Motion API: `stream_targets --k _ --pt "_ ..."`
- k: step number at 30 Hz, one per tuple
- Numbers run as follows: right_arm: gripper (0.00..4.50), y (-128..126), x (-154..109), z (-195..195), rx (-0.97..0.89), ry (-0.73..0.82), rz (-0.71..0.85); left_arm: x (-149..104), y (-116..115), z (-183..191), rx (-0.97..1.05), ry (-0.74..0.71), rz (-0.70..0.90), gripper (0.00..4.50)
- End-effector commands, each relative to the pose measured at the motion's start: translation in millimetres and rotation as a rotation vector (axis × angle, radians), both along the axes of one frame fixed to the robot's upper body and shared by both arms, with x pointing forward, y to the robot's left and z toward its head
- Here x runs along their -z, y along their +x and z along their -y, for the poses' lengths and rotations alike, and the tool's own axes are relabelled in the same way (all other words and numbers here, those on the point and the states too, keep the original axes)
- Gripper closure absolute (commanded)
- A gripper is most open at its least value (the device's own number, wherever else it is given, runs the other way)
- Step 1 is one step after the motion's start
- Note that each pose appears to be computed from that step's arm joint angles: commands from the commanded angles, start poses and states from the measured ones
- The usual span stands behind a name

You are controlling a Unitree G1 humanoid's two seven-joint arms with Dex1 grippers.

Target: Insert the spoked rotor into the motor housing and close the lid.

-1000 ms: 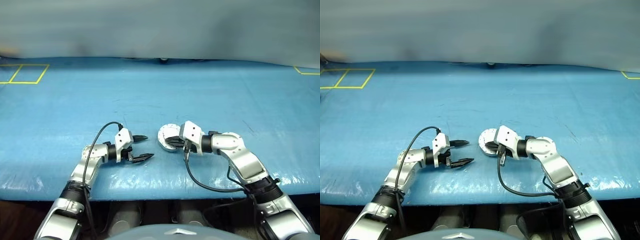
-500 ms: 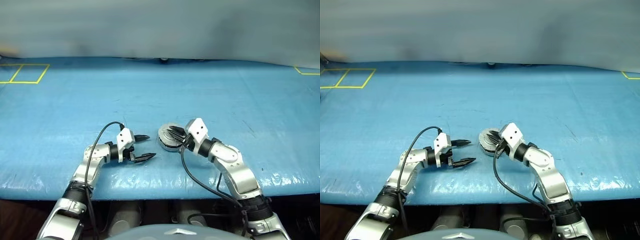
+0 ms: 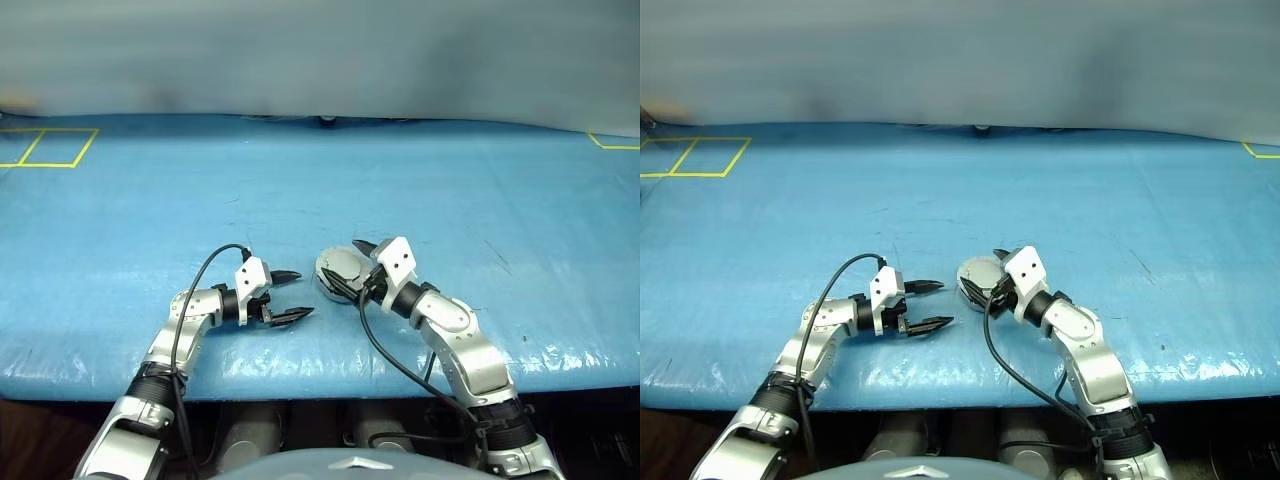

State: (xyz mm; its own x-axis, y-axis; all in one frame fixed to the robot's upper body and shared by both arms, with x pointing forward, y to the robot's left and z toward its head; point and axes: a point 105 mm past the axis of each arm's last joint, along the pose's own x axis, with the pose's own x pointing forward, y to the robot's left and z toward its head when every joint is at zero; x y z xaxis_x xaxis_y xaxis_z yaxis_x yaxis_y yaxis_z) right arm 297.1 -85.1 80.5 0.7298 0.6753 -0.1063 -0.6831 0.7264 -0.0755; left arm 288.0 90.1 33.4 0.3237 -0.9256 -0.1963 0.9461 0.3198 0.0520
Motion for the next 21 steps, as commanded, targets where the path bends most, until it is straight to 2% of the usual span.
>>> stream_targets --k 1,11,14,17,21 --pt "0.03 -1 -1 -1 0.002 0.023 -0.001 -11 1 5 0.015 -0.020 0.054 0.56" --pt "0.03 -6 21 0 0.015 0.007 -0.078 -11 3 3 0.001 -0.022 0.066 0.56" --pt "0.63 -6 23 1 0.021 0.007 -0.082 -11 3 4 0.002 -0.024 0.066 0.56" --pt "1.49 -6 20 1 0.021 0.013 -0.075 -11 3 4 0.001 -0.024 0.066 0.56" --pt "1.48 -5 12 1 0.004 0.000 -0.049 -10 4 3 -0.001 -0.020 0.067 0.56"
